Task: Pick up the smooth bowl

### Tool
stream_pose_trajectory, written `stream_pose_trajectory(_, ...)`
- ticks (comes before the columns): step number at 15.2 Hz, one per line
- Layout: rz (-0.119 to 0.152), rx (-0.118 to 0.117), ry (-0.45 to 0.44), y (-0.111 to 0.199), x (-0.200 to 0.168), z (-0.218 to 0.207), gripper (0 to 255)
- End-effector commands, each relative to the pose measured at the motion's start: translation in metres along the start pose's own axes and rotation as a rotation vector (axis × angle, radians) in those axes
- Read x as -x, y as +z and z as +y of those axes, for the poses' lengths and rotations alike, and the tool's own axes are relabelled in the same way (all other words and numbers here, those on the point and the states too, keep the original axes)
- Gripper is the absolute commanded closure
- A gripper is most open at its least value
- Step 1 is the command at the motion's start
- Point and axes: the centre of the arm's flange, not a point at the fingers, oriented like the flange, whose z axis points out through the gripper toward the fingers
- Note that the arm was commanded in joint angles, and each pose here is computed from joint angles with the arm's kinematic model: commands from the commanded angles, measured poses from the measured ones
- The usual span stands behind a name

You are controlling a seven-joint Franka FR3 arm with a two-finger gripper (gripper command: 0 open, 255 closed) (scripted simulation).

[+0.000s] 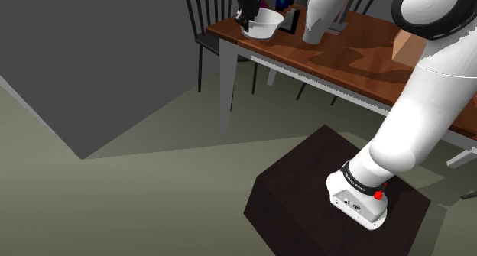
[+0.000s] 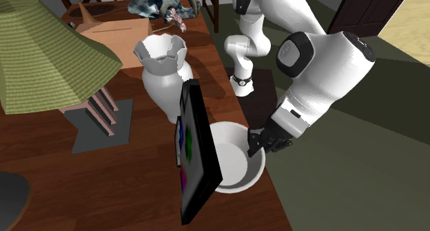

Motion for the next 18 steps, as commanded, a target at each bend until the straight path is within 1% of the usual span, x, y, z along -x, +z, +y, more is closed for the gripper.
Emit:
stream_pose_trajectory(1, 0.000, 0.000, 0.000, 0.000, 0.001, 0.000, 255)
stream_pose_trajectory(16, 0.000, 0.000, 0.000, -0.073, -0.008, 0.030, 255)
stream_pose_trajectory(18, 0.000, 0.000, 0.000, -0.073, -0.008, 0.031, 255)
